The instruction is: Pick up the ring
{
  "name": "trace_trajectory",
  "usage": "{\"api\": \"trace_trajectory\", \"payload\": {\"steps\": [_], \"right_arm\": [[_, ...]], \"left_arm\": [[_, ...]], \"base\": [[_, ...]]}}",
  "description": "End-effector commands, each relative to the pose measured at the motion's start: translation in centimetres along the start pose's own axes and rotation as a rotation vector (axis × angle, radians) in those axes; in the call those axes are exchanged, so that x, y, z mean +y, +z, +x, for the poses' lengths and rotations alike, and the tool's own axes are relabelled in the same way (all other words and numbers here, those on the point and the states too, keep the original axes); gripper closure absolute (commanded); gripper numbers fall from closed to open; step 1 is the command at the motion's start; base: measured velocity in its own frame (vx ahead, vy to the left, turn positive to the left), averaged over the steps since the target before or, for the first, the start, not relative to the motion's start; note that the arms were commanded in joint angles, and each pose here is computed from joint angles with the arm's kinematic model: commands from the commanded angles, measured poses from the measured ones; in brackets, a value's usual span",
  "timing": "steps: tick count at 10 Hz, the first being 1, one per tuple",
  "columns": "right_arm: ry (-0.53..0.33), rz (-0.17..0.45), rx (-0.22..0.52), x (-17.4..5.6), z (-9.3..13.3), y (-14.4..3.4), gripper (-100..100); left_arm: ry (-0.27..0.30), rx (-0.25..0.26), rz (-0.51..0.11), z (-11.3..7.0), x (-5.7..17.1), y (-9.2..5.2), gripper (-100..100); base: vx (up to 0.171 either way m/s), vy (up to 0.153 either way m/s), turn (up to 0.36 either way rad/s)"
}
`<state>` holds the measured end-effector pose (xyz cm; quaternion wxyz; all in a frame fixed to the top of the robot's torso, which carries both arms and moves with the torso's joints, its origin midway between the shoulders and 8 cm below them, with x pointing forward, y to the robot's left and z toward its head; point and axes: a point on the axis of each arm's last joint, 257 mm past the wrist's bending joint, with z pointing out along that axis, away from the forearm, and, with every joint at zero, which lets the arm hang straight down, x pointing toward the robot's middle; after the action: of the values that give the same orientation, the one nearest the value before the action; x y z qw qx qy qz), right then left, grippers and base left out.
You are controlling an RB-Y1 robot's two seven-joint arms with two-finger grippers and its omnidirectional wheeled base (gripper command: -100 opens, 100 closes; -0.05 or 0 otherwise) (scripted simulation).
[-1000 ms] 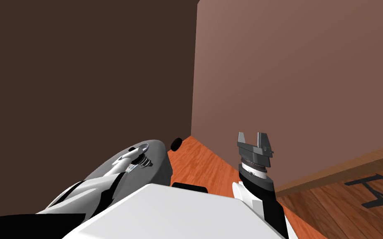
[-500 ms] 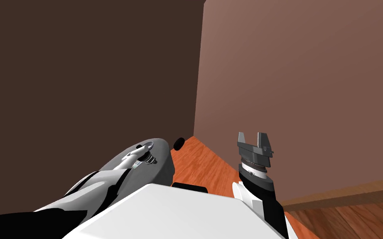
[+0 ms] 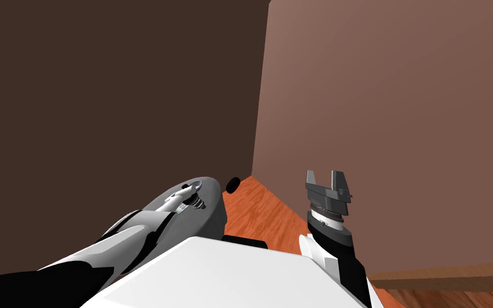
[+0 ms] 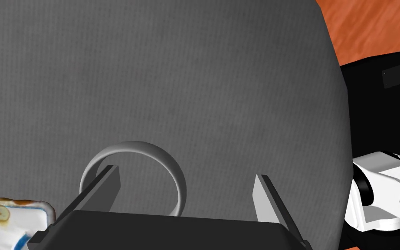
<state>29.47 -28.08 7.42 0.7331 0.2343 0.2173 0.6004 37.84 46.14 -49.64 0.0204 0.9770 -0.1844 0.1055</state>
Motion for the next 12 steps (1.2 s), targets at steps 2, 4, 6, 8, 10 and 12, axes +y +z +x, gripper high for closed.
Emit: {"api": "trace_trajectory", "payload": {"steps": [2, 4, 6, 8, 10, 12], "right_arm": [[0.0, 0.0, 0.0, 0.0, 0.0, 0.0, 0], [0.0, 0.0, 0.0, 0.0, 0.0, 0.0, 0], [0.0, 0.0, 0.0, 0.0, 0.0, 0.0, 0], [0.0, 0.0, 0.0, 0.0, 0.0, 0.0, 0], [0.0, 0.0, 0.0, 0.0, 0.0, 0.0, 0], [0.0, 0.0, 0.0, 0.0, 0.0, 0.0, 0]], "left_arm": [[0.032, -0.017, 0.005, 0.3, 0.5, 0.4, -100], [0.048, -0.015, 0.012, 1.7, 0.9, 0.5, -100], [0.051, -0.003, 0.021, 3.3, 1.0, 0.5, -100], [0.083, -0.03, 0.025, 2.7, 1.2, 0.7, -100], [0.077, -0.025, 0.024, 2.7, 1.2, 0.7, 100], [0.075, -0.024, 0.025, 2.7, 1.1, 0.7, 100]], "base": [[0.008, 0.013, 0.064], [0.01, 0.018, 0.161], [0.007, 0.008, 0.086], [0.012, -0.016, 0.045], [0.0, 0.0, 0.0], [0.0, 0.0, 0.0]]}}
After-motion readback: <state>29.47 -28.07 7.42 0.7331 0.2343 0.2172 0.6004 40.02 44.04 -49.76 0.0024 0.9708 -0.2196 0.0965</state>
